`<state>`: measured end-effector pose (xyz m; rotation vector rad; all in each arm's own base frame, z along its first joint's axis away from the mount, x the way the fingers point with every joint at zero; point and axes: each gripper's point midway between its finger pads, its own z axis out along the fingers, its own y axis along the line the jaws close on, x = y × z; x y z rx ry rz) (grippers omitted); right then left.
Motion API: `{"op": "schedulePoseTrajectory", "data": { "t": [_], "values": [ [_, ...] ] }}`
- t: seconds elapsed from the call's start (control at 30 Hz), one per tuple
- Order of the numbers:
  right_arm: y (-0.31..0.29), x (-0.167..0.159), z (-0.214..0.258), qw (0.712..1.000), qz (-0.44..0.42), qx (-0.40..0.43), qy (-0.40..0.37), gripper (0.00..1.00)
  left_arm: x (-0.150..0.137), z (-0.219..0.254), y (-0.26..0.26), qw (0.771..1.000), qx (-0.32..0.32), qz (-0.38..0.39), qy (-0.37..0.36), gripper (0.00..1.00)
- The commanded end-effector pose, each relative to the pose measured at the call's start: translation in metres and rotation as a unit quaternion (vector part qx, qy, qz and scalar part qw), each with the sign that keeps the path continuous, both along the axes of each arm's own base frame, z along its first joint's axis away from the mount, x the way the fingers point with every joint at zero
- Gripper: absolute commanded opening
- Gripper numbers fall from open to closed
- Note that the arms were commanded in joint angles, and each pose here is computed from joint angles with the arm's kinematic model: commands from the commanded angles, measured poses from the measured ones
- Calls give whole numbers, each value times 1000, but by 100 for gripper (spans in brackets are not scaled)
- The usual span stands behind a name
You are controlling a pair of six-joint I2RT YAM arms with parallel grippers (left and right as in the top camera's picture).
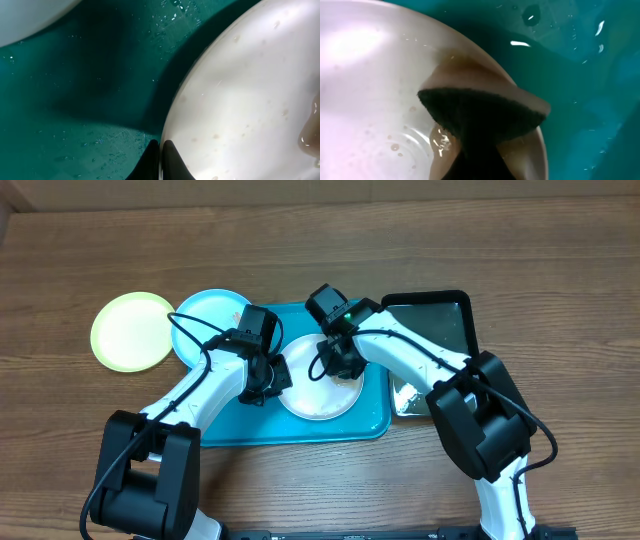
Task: Clean dirty plates on tray and stack at the side
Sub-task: 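Scrub the white plate with the sponge while the left gripper holds it, then return the sponge to the basin and raise the right gripper aside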
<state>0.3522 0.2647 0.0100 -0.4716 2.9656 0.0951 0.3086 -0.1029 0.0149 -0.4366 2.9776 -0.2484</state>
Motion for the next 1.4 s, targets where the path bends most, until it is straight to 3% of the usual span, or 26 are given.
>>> {"op": "schedulePoseTrajectory", "data": {
  "t": [0.0,0.4,0.6,0.77,0.9,1.07,1.27,1.37],
  "values": [
    [15,-34,-32,989,10,80,126,4,-4,-5,-2,1000,3,-12,8,4],
    [74,-66,-11,961,87,197,173,4,-4,-5,-1,1000,4,-12,8,4],
    [78,-41,49,943,115,270,159,4,-5,-5,-1,1000,4,-12,9,4],
    [46,-9,105,947,94,282,124,4,-5,-5,-1,1000,4,-12,9,4],
    [-3,7,112,965,47,234,110,4,-5,-5,-1,1000,4,-12,9,4],
    [-90,21,93,988,-35,105,110,4,-5,-5,-1,1000,4,-12,9,4],
    [-181,32,82,988,-119,-35,92,4,-4,-5,-1,1000,4,-12,8,4],
    [-206,31,75,982,-147,-66,94,4,-4,-5,-1,1000,4,-12,9,4]
  ]
}}
